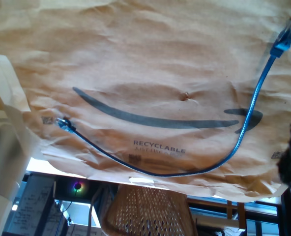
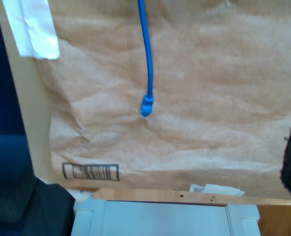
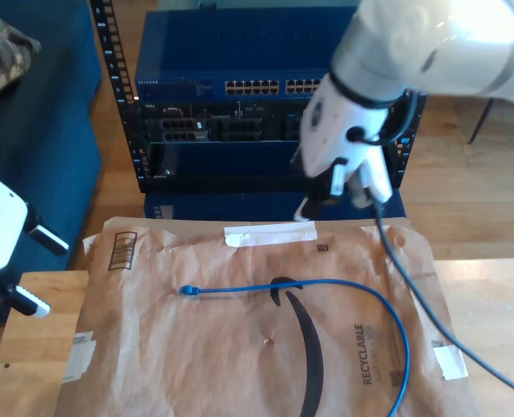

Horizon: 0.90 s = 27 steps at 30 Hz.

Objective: Grab the cable and plug it in

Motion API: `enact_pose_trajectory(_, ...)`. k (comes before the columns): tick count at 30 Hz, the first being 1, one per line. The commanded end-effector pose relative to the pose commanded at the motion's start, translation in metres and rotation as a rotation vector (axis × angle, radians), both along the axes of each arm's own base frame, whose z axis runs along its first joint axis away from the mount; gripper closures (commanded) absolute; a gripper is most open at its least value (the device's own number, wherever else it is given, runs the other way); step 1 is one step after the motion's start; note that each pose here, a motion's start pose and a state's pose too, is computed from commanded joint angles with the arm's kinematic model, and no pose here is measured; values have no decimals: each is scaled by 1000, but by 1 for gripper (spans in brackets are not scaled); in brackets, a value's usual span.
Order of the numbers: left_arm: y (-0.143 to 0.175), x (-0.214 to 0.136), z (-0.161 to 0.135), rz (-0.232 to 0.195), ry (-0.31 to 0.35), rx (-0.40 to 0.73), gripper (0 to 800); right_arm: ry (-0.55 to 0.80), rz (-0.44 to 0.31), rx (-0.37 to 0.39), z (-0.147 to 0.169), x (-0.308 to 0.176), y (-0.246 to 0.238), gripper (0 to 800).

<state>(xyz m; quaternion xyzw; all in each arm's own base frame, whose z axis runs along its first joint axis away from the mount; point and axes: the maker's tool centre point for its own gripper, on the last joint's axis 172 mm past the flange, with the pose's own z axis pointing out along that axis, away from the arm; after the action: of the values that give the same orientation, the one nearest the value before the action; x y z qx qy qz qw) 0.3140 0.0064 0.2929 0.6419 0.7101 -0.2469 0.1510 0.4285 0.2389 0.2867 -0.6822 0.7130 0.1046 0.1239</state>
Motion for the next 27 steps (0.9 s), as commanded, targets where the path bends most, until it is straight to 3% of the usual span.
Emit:
enact_pose_trajectory(14,-9,4,-1,7,8,-16,1,-3,13,-18,-67,-18,47,4)
enact_pose_trajectory(17,-9,4,-2,7,10,-17,0,15,41,-42,-85,-28,64,6)
enact_pose_trajectory(27,-8,6,-12,17,13,-14,0,20,32,-182,-138,-23,72,9)
